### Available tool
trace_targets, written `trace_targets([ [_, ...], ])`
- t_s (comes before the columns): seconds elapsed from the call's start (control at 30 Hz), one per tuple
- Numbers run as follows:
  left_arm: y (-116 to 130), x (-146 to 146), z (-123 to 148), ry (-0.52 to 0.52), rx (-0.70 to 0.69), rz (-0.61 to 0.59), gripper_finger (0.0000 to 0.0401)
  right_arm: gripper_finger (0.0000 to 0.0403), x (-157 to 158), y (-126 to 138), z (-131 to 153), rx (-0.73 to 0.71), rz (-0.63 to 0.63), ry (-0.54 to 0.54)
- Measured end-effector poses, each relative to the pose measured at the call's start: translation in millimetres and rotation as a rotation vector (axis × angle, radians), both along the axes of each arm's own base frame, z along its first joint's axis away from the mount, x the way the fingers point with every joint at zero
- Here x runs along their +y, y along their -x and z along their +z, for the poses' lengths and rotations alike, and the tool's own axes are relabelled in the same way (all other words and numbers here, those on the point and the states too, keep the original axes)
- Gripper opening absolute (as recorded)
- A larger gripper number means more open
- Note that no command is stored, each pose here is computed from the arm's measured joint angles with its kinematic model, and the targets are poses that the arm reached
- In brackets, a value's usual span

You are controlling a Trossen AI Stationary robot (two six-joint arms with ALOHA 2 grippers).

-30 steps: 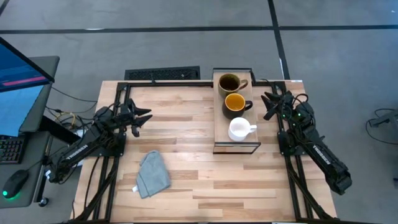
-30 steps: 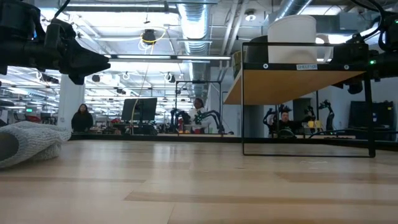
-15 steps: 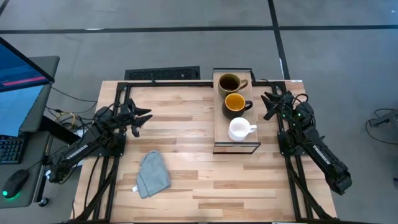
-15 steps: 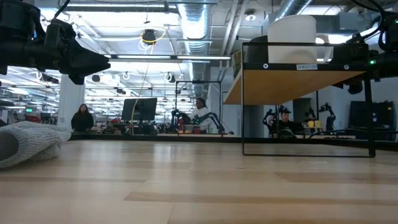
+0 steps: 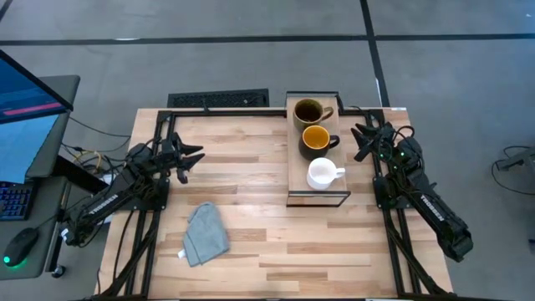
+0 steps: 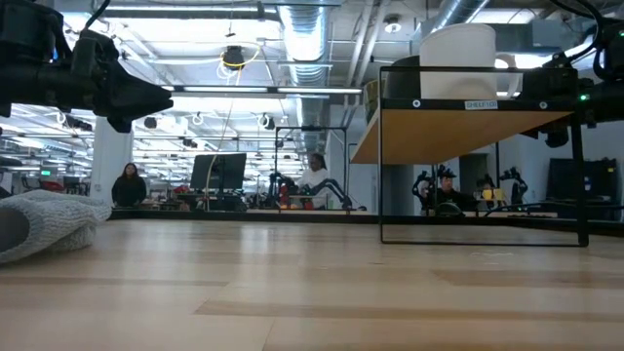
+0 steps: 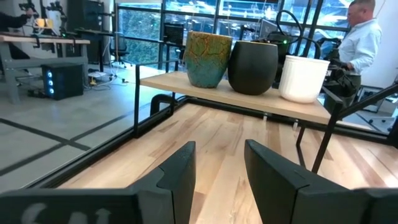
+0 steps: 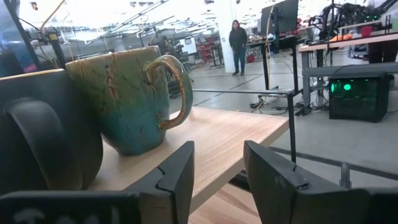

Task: Stack small to large cups/mugs on shelf
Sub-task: Return to Home Position

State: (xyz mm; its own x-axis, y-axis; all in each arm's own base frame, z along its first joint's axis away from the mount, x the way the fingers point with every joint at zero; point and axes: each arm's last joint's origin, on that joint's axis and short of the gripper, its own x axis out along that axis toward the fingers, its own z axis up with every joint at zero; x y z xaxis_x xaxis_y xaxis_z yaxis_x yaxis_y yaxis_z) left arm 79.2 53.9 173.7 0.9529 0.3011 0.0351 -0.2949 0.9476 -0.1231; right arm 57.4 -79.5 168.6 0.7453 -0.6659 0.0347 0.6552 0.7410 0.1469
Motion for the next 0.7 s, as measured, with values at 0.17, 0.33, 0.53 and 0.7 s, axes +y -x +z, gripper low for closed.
trace_targets([
  [0.17,0.0,0.1,0.0,-0.002,0.000,0.006,0.0128,0.0161,0.0,0.0,0.0,0.000,0.000,0.000],
  [0.33,0.0,0.2,0.0,0.002,-0.001,0.007,0.0128,0.0160,0.0,0.0,0.0,0.000,0.000,0.000],
  [0.53,0.0,0.2,-0.1,0.003,-0.001,0.007,0.0128,0.0161,0.0,0.0,0.0,0.000,0.000,0.000],
  [0.7,0.1,0.2,0.0,0.003,-0.001,0.008,0.0128,0.0160,0.0,0.0,0.0,0.000,0.000,0.000],
])
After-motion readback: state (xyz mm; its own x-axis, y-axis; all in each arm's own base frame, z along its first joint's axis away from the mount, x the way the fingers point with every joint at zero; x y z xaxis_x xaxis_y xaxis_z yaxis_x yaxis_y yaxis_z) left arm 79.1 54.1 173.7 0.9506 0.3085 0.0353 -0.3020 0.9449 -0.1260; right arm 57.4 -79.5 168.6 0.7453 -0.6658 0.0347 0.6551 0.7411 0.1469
